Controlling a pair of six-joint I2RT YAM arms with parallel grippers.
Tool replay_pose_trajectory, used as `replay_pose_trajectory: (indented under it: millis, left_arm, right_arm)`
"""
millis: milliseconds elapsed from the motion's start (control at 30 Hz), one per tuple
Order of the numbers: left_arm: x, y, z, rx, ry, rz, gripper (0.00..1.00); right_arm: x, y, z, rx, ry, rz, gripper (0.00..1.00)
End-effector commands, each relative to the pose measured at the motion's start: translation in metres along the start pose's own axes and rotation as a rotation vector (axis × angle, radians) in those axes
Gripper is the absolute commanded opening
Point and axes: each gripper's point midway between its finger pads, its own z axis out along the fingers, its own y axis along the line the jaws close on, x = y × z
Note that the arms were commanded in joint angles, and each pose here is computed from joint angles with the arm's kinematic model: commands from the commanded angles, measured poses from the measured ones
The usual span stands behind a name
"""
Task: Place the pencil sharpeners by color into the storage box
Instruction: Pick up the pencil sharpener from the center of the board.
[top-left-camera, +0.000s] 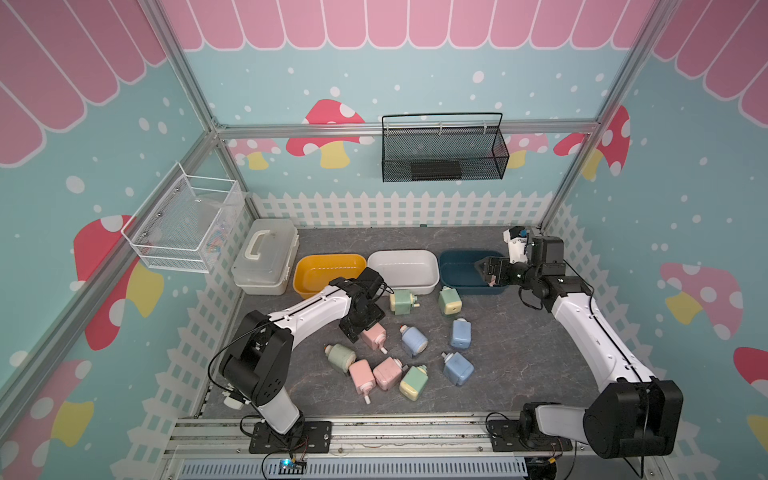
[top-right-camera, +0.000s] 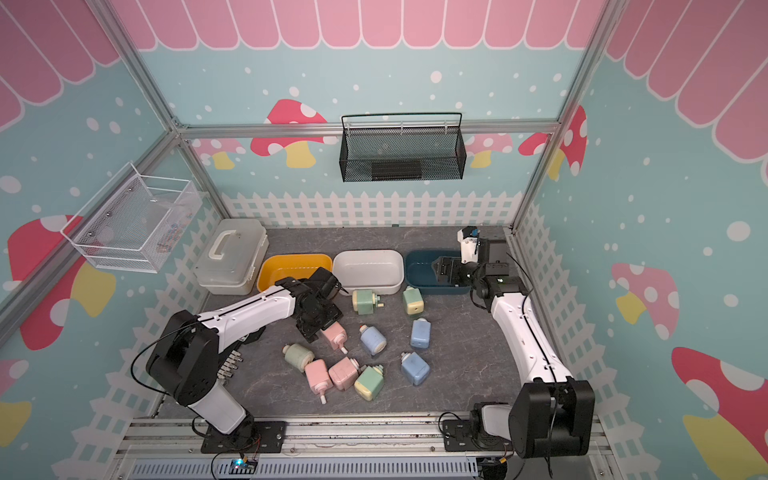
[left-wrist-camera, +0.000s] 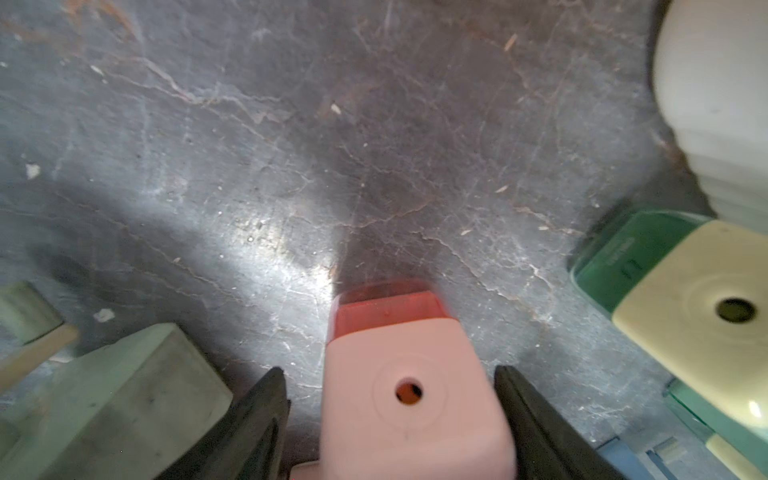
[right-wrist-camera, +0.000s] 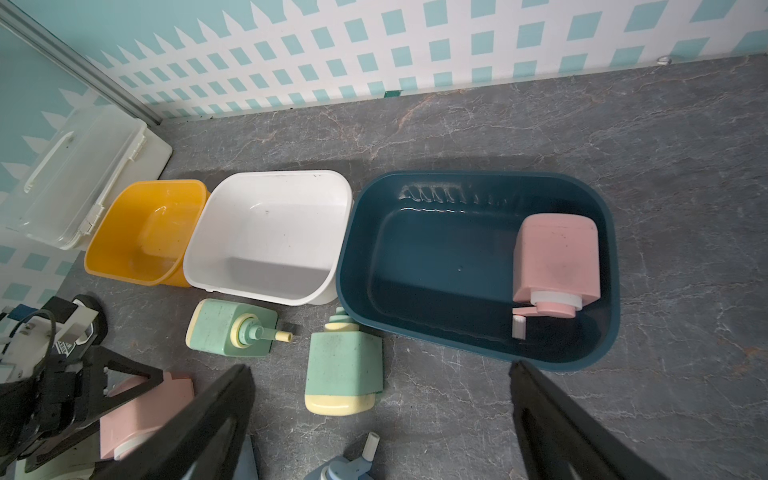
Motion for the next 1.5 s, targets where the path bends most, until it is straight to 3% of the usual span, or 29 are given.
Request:
replay_pose_trajectory:
  millis: [0, 267, 400, 567, 667, 833, 1000, 1267, 1367, 1467]
  left_arm:
    - [0.003, -0.001, -0.005, 0.026, 0.004, -0.018, 0.79]
    - [0.000, -0.005, -0.001, 0.019, -0.007, -0.015, 0.59]
    - [-0.001, -0.008, -0.002, 0.028, -0.010, -0.018, 0.37]
    - [-0.006, -0.023, -0.013, 0.131, -0.004, 0.010, 0.27]
    - [-0.020, -0.024, -0.024, 0.179, -0.035, 0.008, 0.00]
    - [-0.029, -0.029, -0.048, 0.235, -0.092, 0.001, 0.00]
    - [-0.028, -0.033, -0.067, 0.300, -0.086, -0.155, 0.00]
    - [-0.033, -0.066, -0.112, 0.423, -0.151, -0.231, 0.00]
    - [-0.027, -0.084, -0.123, 0.459, -0.134, -0.198, 0.00]
    - [-0.020, -0.089, -0.124, 0.447, -0.104, -0.256, 0.00]
  right_arm:
    - [0.008, -0.002, 0.005, 0.000, 0.023, 0.014, 0.96]
    - [0.005, -0.001, 0.009, -0.012, 0.029, 0.014, 0.96]
    - [0.005, 0.001, 0.009, -0.018, 0.028, 0.004, 0.96]
    - [-0.001, 0.017, 0.008, -0.098, -0.012, -0.040, 0.99]
    - [-0.010, 0.025, 0.005, -0.134, -0.102, -0.073, 0.99]
    - [-0.017, 0.053, -0.004, -0.271, -0.210, -0.167, 0.98]
    - [-0.011, 0.097, -0.013, -0.456, -0.290, -0.327, 0.96]
    - [0.022, 0.159, -0.022, -0.557, -0.426, -0.760, 0.90]
    - [0.029, 0.173, -0.030, -0.581, -0.485, -0.838, 0.92]
    - [0.033, 0.180, -0.033, -0.594, -0.513, -0.898, 0.93]
